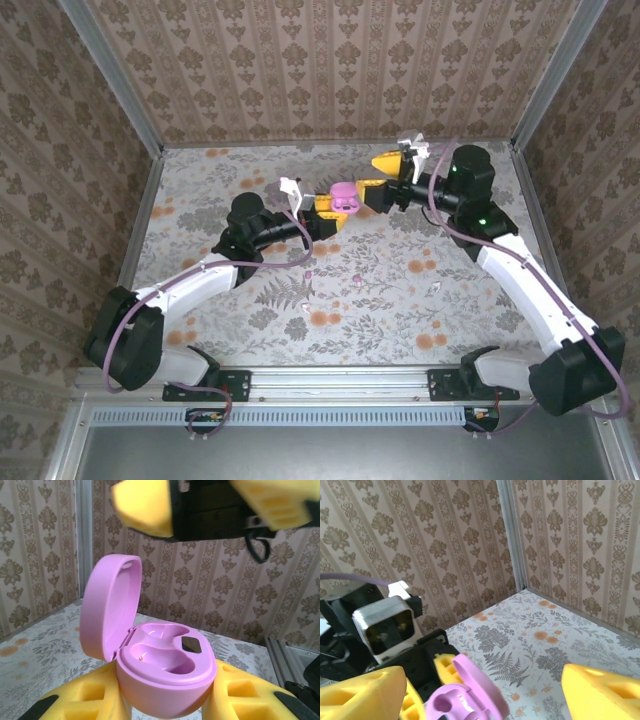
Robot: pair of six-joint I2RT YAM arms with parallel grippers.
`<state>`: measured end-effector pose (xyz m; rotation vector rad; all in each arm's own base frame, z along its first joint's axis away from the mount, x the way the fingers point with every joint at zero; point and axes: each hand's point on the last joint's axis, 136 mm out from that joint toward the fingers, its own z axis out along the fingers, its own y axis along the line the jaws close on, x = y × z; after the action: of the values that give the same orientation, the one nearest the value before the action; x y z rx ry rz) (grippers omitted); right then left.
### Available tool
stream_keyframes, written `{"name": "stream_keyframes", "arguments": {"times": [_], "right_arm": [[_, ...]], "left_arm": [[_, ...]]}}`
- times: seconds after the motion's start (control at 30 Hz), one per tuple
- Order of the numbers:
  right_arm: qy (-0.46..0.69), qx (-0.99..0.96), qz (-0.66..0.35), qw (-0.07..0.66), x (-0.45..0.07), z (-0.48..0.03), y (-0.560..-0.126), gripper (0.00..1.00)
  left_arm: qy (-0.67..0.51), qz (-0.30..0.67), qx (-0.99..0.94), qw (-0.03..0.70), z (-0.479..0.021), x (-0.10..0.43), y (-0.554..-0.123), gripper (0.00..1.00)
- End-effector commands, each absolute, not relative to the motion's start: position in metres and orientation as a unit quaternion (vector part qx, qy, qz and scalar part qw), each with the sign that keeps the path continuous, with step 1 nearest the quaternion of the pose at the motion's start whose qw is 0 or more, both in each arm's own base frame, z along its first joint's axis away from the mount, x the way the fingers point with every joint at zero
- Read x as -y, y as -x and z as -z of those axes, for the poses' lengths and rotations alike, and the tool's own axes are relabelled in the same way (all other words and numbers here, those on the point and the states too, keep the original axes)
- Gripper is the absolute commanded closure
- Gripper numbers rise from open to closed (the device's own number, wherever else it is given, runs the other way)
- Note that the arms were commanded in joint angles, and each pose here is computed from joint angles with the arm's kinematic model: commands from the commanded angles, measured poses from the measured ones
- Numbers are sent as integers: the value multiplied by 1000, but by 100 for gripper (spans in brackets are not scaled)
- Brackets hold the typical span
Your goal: Insert the wireless bluetooth earbuds into the charging case
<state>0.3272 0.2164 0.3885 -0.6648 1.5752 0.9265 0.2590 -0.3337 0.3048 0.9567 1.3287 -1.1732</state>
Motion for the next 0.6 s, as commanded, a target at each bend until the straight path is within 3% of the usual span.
{"name": "stream_keyframes", "arguments": {"times": [0.0, 0.2, 0.33, 0.57], "right_arm": [[202, -718, -355, 563, -185, -390, -330, 22], [2, -856, -302, 420, -114, -283, -364, 47], [-20, -889, -343, 301, -125, -220, -359, 61], [6, -939, -315, 139, -169, -140, -339, 66]], "left_arm": [[-400, 480, -547, 557, -314, 328, -257, 67], [-384, 465, -550, 577, -315, 320, -260, 67], [-376, 445, -557, 592, -319, 313, -261, 67], [-365, 416, -563, 614, -319, 298, -258, 67]]}}
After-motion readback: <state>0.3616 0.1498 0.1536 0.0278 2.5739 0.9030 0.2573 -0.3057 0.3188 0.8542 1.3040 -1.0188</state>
